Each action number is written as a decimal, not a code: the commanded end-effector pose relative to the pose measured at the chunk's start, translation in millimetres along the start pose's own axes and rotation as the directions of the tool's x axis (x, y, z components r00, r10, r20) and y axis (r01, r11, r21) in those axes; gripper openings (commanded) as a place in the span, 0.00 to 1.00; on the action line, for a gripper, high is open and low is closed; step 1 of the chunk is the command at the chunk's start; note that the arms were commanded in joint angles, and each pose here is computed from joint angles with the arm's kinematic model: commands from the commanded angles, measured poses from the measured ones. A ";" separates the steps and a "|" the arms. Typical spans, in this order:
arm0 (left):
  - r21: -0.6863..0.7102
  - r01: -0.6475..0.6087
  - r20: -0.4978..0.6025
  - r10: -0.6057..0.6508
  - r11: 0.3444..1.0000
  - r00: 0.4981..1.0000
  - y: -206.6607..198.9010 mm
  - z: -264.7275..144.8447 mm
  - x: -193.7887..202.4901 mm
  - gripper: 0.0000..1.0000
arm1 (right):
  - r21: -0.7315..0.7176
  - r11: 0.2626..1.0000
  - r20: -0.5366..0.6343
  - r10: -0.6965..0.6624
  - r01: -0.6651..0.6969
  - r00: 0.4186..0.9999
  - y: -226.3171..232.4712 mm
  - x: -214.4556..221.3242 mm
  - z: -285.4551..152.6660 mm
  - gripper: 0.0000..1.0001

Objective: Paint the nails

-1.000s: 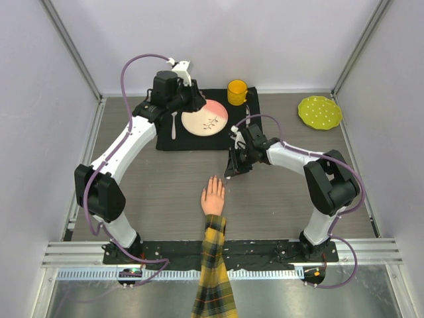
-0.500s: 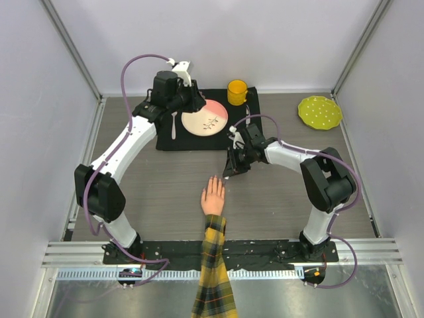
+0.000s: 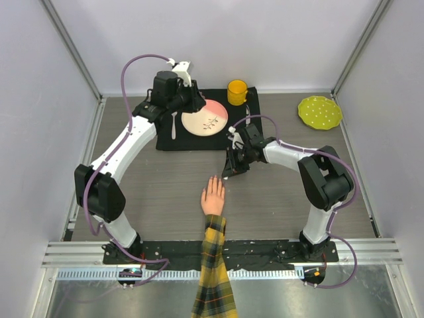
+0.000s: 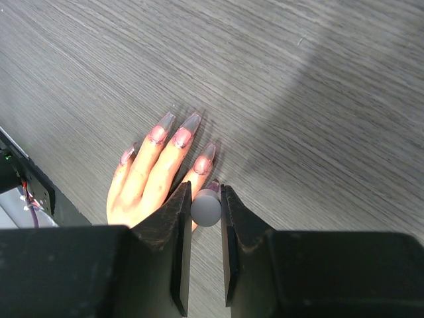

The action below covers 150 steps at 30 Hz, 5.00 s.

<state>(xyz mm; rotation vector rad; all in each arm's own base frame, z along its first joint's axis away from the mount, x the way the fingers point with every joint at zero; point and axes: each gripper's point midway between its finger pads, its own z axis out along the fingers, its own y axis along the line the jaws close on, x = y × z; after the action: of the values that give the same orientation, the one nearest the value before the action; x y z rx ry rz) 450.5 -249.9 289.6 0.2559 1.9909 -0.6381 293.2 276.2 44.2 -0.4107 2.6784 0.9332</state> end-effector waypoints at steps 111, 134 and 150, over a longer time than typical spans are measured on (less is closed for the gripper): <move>0.014 -0.021 0.092 0.019 1.000 0.996 -5.7 -23.3 -30.5 0.00 | 0.006 1.000 0.032 -0.017 0.017 0.999 9.1 -15.6 2.4 0.01; 0.013 -0.015 0.096 0.014 1.000 0.995 -1.6 -21.8 -32.2 0.00 | 0.021 1.000 0.032 -0.004 0.003 0.999 2.4 -18.8 5.4 0.01; 0.016 -0.010 0.103 0.009 1.000 0.995 -2.0 -20.5 -33.7 0.00 | 0.004 1.000 0.034 0.004 -0.004 0.999 5.0 -13.7 0.8 0.01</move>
<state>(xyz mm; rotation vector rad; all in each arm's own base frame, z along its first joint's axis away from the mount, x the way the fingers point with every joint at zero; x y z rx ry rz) 449.1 -238.6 294.3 0.2359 1.9855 -0.6276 300.1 278.4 36.5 -0.3827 2.6999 0.8921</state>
